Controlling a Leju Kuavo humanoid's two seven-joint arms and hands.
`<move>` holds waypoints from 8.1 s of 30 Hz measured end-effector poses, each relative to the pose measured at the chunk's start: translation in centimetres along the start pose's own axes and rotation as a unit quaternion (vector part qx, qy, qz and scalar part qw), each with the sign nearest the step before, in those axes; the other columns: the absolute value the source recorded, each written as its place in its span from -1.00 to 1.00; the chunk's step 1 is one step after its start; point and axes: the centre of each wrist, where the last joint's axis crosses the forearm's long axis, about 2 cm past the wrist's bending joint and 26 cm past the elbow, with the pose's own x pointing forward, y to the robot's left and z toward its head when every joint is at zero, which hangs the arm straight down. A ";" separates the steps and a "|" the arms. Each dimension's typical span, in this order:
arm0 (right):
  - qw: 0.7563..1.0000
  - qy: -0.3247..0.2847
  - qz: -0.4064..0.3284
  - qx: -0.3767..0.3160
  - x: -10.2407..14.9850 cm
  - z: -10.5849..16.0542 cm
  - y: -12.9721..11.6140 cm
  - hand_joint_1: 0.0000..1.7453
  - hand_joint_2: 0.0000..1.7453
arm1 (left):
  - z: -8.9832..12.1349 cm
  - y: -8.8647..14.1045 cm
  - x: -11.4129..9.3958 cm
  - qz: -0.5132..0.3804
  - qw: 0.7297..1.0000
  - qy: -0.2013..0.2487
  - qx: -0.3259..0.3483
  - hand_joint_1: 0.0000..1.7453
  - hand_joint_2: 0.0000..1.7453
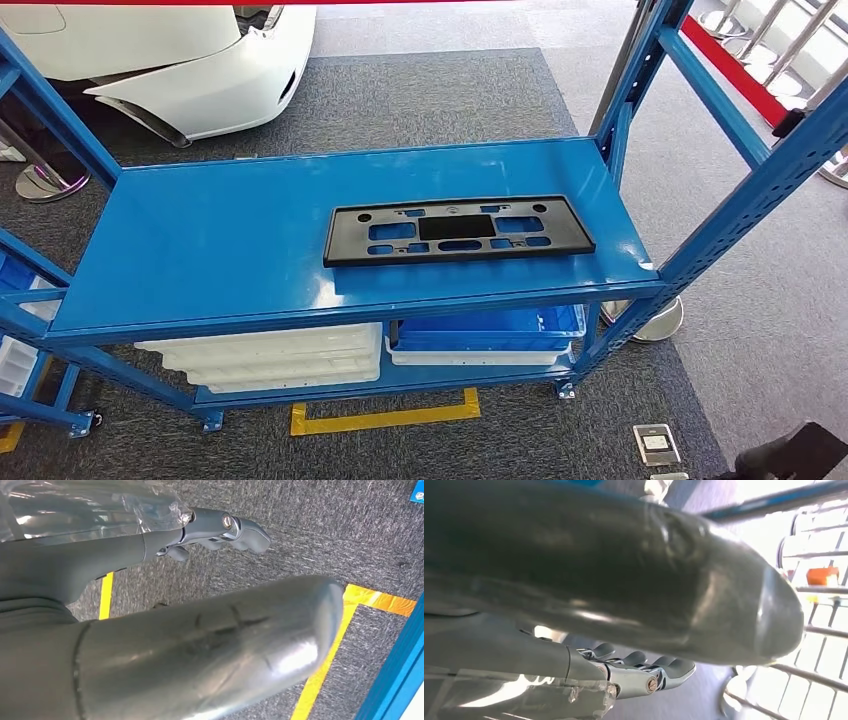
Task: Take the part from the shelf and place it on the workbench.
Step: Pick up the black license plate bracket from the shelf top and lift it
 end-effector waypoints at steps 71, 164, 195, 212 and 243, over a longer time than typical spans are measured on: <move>0.798 -0.209 -0.063 0.561 14.9 11.7 12.0 -1.00 -1.00 | 0.2 -1.0 -0.7 -0.032 0.999 0.006 -0.031 -1.00 -1.00; 0.569 -0.490 0.479 0.455 18.8 4.8 16.0 -1.00 1.00 | 0.5 -2.1 -1.4 -0.071 0.993 -0.005 -0.098 -1.00 -1.00; 0.574 -0.478 0.494 0.445 18.8 4.8 16.0 -1.00 1.00 | 0.5 -2.2 -1.5 -0.055 0.992 -0.003 -0.113 -1.00 -1.00; 0.574 -0.478 0.500 0.439 18.9 4.8 16.2 -1.00 1.00 | 0.6 -2.0 -1.7 -0.058 0.992 -0.001 -0.111 -1.00 -1.00; 0.566 -0.430 0.549 0.439 18.8 3.6 16.7 1.00 1.00 | 0.6 -2.0 -1.7 -0.052 0.993 -0.004 -0.105 -1.00 -1.00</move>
